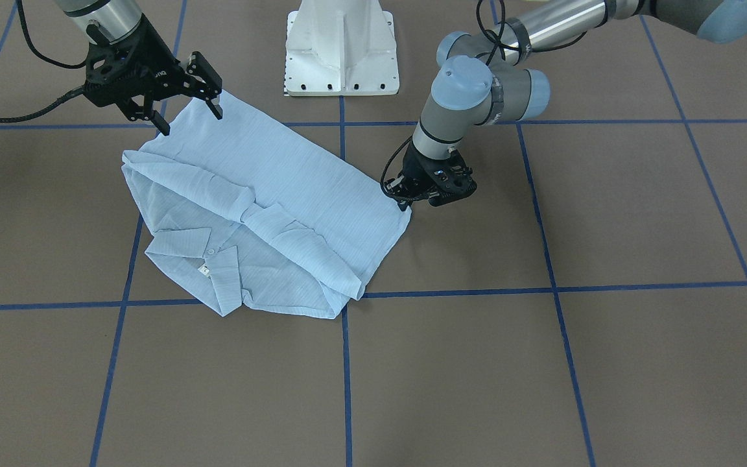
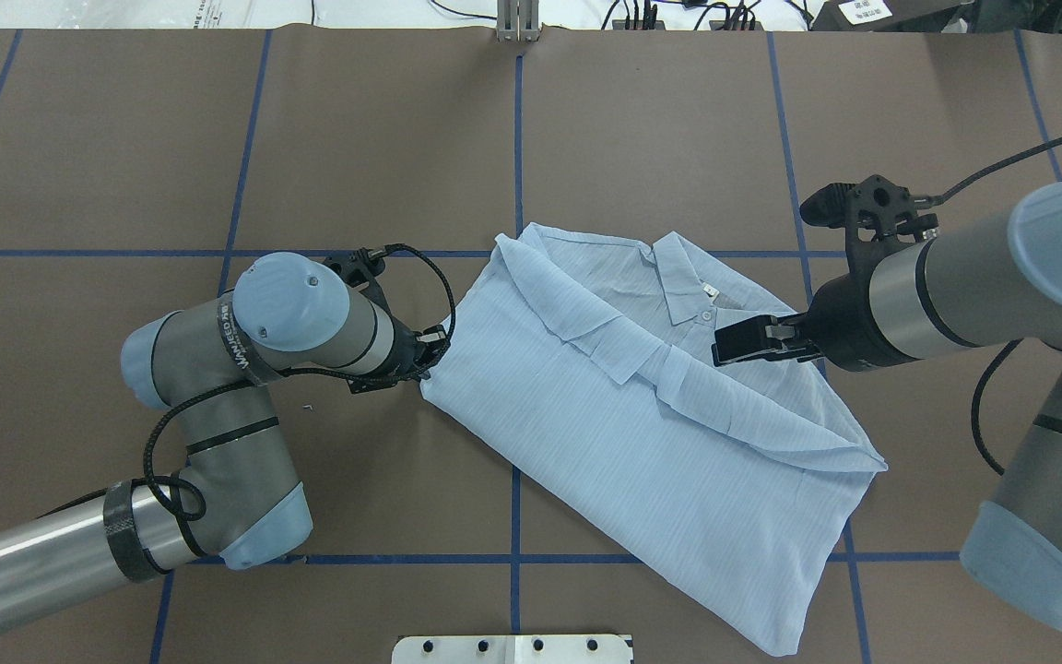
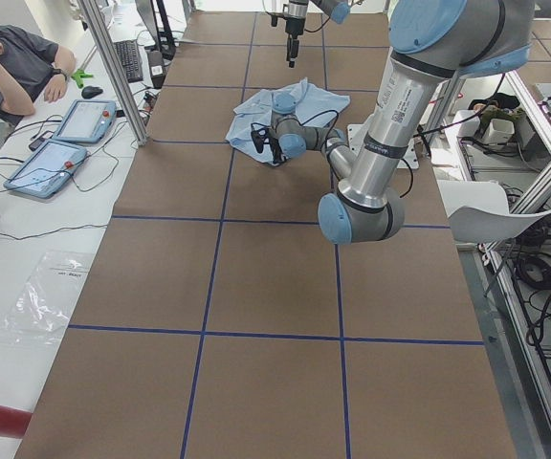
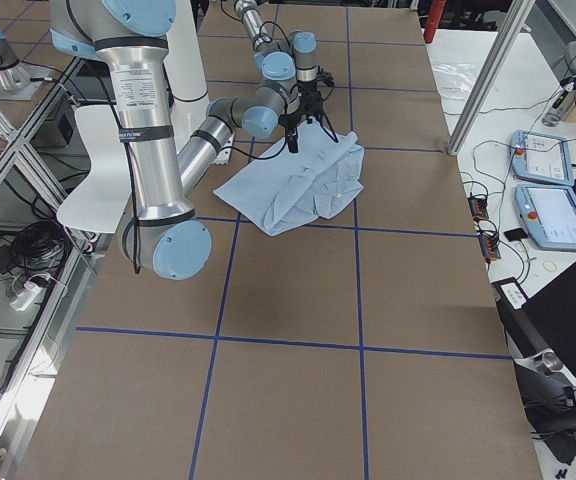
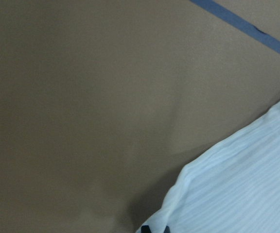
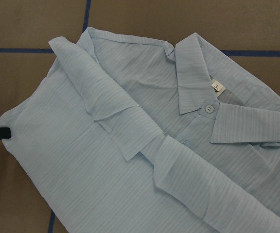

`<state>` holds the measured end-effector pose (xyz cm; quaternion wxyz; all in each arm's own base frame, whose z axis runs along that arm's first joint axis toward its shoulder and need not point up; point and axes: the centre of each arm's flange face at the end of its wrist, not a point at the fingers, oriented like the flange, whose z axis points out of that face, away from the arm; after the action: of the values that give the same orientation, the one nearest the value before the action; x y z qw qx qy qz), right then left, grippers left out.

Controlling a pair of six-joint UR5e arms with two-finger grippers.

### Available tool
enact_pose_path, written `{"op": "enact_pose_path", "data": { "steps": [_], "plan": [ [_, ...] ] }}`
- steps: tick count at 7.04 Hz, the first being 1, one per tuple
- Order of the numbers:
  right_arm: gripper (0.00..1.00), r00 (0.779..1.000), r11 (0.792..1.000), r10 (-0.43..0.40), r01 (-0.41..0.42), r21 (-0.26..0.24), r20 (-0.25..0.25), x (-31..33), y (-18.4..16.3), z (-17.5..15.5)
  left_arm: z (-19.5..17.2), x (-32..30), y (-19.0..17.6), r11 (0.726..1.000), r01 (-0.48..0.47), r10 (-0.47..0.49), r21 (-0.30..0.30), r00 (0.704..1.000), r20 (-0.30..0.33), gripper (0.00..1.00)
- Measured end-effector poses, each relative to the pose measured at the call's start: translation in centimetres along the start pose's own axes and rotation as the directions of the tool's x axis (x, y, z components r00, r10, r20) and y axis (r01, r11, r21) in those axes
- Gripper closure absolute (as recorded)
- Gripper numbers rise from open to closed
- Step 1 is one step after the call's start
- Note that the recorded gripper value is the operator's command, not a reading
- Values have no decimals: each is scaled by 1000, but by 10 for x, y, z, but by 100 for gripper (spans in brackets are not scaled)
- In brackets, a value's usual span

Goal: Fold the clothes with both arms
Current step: 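Pull the shirt edge away with the left gripper while the right holds the collar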

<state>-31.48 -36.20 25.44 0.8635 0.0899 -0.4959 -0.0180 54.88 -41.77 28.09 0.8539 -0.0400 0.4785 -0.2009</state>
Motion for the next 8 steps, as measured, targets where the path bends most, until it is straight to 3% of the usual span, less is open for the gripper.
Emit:
{"op": "enact_pose_path", "data": {
  "steps": [4,8],
  "plan": [
    [0,1000,1000,2,-2,6,10,0,-2,-6,-17,1,-19,1000,10,-10,28,1000,25,100],
    [0,1000,1000,0,-1,15,17,-1,-5,-10,-25,-20,-123,990,-16,4,142,996,85,100]
  ]
}}
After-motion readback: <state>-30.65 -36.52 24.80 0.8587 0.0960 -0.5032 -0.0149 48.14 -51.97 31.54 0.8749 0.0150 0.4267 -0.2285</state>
